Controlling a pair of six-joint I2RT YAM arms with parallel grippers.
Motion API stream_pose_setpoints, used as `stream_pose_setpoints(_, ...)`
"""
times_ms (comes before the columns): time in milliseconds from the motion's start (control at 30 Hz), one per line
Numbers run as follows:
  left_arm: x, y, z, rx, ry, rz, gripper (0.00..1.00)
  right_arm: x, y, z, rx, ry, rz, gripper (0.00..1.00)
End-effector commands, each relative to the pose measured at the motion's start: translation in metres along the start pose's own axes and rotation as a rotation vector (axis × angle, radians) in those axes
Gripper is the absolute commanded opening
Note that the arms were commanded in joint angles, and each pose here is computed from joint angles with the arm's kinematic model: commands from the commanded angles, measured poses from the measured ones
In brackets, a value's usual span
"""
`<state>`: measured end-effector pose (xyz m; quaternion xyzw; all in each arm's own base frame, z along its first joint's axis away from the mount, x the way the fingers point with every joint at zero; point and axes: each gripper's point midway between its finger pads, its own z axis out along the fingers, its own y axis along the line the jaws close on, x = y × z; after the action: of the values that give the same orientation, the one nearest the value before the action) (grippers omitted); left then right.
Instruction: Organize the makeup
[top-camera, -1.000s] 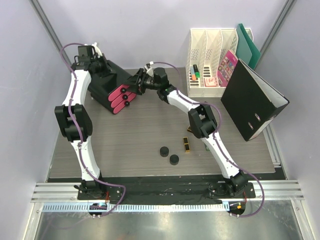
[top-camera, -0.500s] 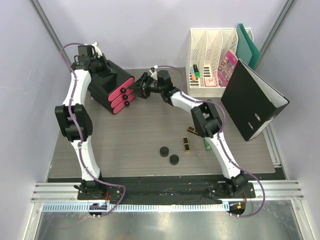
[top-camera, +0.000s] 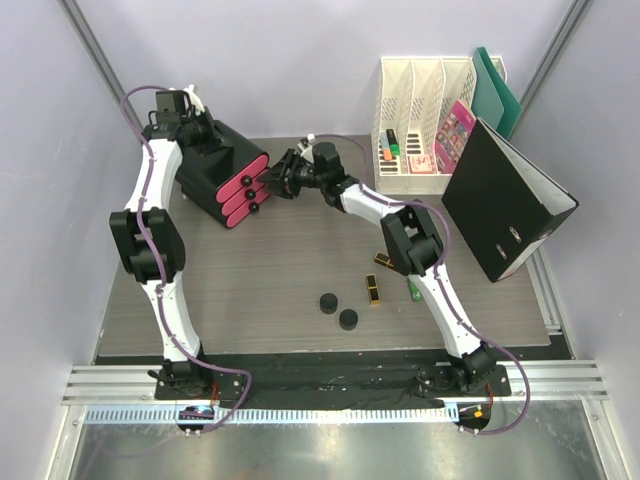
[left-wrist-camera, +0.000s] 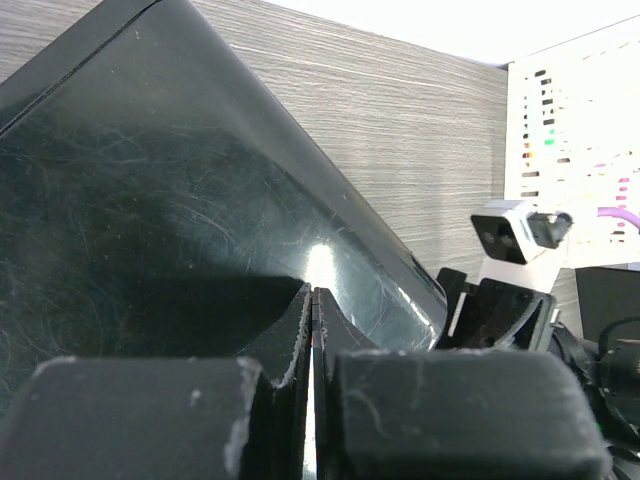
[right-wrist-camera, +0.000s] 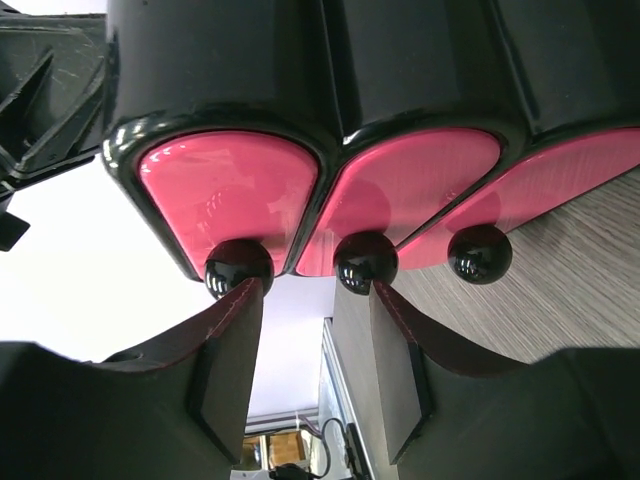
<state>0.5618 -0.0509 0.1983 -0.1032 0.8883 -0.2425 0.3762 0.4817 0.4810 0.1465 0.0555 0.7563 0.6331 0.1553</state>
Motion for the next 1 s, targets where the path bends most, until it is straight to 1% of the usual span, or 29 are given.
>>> stream_pose_setpoints(0, 0.161, 0.094, 0.011, -0.315, 0.538, -0.133, 0.0, 0.009, 0.008, 0.011, -0.021, 0.026, -0.01, 0.54)
stream_pose_setpoints(67, 0.161, 0.094, 0.01, -0.314, 0.537, -0.131, 0.0, 0.013, 0.002, 0.015, -0.008, 0.041, -0.002, 0.55)
stream_pose_setpoints(300, 0.161, 0.093, 0.01, -0.311, 0.537, -0.132, 0.0, 0.02, -0.007, 0.023, 0.003, 0.051, 0.012, 0.55)
stream_pose_setpoints(667, 0.162, 0.092, 0.01, -0.307, 0.539, -0.13, 0.0, 0.028, -0.012, 0.037, 0.003, 0.066, 0.021, 0.55)
stream_pose_setpoints(967, 0.162, 0.092, 0.01, -0.306, 0.538, -0.134, 0.0, 0.028, -0.018, 0.043, 0.013, 0.045, 0.016, 0.49)
